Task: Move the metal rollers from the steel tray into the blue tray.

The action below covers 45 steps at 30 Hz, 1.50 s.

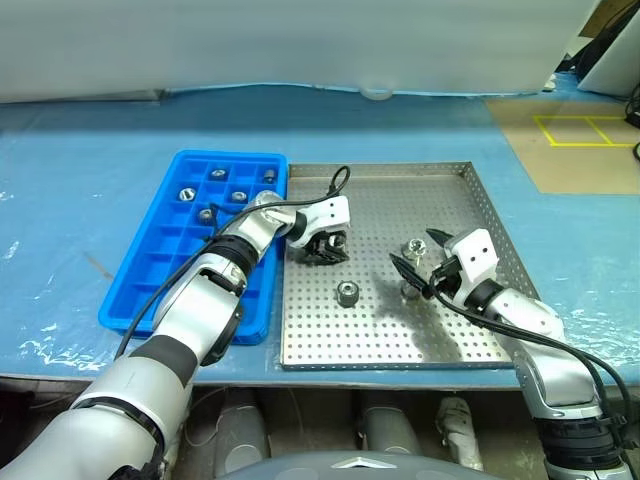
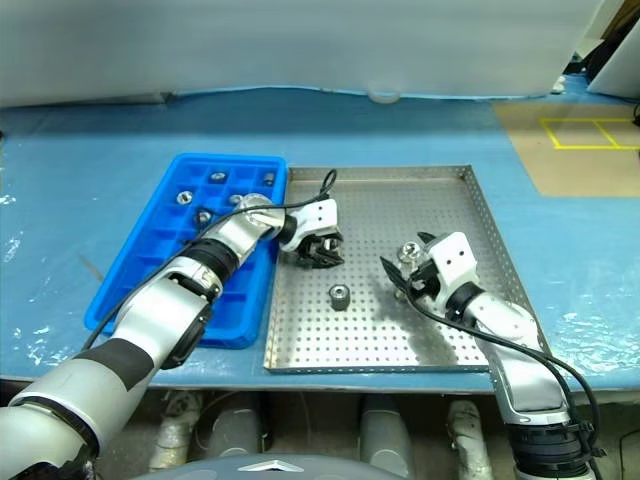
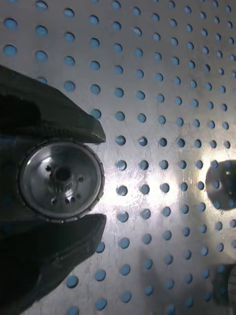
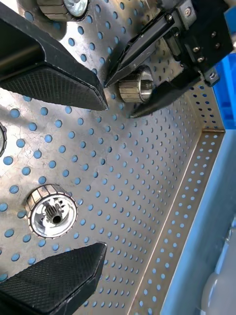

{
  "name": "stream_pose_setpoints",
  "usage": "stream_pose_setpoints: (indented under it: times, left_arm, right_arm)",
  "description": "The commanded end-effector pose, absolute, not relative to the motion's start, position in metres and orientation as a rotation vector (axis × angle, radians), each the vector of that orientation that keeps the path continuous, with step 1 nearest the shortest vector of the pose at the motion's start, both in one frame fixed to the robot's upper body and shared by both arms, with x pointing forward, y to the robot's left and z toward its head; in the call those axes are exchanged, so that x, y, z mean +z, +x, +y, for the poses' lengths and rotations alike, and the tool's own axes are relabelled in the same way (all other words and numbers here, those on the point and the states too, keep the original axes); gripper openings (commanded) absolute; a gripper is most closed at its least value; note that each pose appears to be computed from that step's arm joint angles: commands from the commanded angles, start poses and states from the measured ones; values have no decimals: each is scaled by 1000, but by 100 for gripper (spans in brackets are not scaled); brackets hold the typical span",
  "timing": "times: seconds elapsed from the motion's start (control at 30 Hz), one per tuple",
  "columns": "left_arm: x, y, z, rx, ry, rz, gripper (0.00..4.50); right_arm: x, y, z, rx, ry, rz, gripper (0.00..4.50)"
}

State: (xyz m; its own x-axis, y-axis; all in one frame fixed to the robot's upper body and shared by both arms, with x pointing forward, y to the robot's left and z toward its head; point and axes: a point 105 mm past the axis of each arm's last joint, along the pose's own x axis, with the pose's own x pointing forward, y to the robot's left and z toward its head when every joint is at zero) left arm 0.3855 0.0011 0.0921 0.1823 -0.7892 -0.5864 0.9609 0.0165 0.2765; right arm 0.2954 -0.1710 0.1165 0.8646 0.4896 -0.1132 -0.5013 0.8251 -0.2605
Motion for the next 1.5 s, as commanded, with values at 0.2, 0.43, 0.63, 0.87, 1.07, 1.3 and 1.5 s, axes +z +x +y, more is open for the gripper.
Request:
stream_pose_setpoints:
  times: [0.2, 0.43, 0.63, 0.87, 1.07, 1.3, 1.5]
  left_arm:
    - [150, 405, -4, -1252, 316, 88, 182]
    - [189, 412, 41, -956, 122, -206, 182]
    - [198, 401, 118, -455, 69, -361, 182]
    - [180, 361, 199, -34, 98, -342, 182]
    - [157, 360, 226, 88, 110, -221, 182]
    - [136, 360, 232, 129, 90, -134, 182]
    - [123, 358, 232, 152, 51, -72, 272]
  right_arm:
    - [131, 300, -155, 604, -280, -15, 450]
    - [156, 322, -99, 859, -155, -98, 450]
    - [164, 340, -64, 1006, -155, -127, 450]
    - [151, 342, -40, 1126, -174, -102, 450]
    - [148, 341, -35, 1150, -177, -102, 450]
    - [137, 341, -44, 1118, -213, -80, 450]
    - [137, 341, -51, 1084, -218, -81, 450]
